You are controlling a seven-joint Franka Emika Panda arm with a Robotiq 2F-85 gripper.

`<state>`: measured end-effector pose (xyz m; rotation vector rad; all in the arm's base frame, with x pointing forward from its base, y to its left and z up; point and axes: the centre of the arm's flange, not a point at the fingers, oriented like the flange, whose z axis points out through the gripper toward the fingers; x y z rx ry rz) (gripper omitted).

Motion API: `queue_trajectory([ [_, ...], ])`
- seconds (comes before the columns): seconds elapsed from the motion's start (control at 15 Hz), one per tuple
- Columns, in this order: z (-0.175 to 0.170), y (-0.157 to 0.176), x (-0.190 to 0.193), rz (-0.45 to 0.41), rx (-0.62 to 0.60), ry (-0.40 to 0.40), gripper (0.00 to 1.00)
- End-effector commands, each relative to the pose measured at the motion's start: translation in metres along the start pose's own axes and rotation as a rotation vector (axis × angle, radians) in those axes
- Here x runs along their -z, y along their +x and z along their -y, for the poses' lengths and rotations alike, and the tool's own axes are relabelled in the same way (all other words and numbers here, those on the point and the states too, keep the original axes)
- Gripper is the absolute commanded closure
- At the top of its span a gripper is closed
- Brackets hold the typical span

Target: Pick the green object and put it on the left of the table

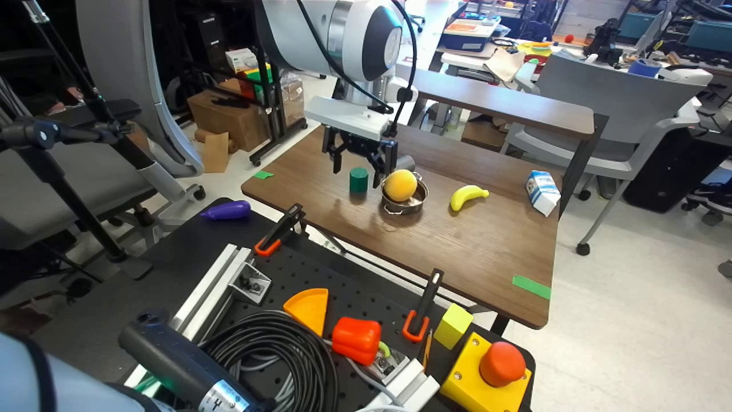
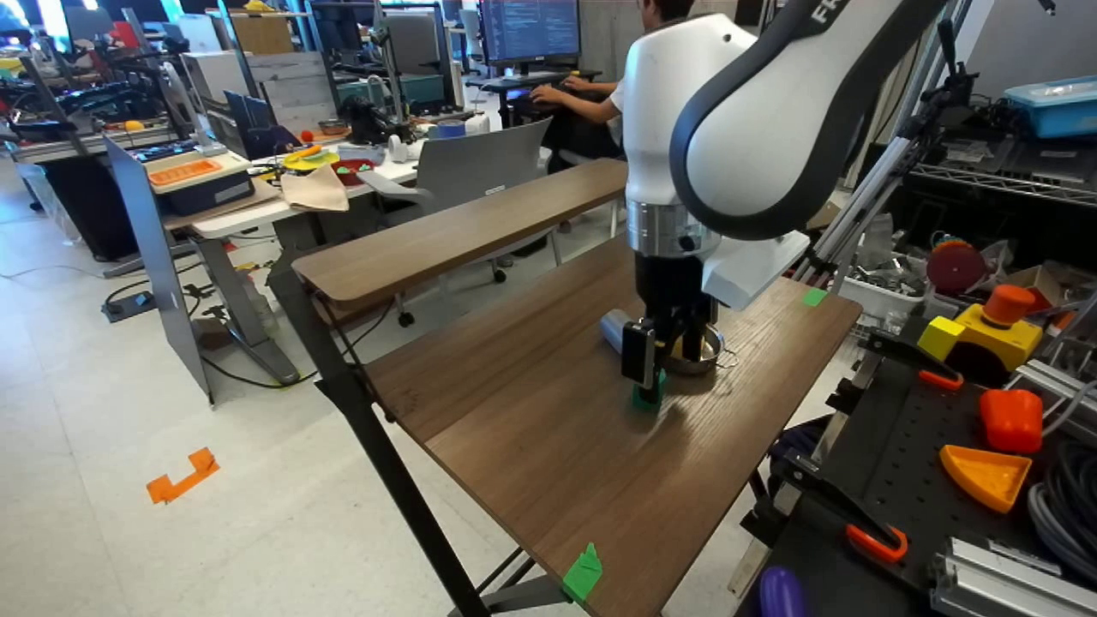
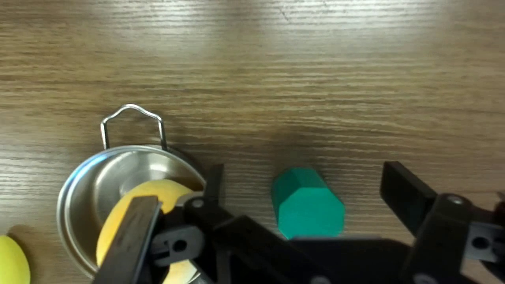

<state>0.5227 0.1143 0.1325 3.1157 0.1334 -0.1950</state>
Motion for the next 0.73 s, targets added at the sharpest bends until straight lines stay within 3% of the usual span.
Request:
queue_trajectory([
  [0.0,-0.017,-0.050,0.041,-0.085,0.045,0.012,0.00],
  [0.27,-0.039,-0.079,0.069,-0.191,0.013,0.046,0.00],
  [0.33,-0.026,-0.050,0.051,-0.136,0.008,0.018,0.00],
  [0.67,-0.029,-0.055,0.052,-0.133,0.004,0.018,0.00],
])
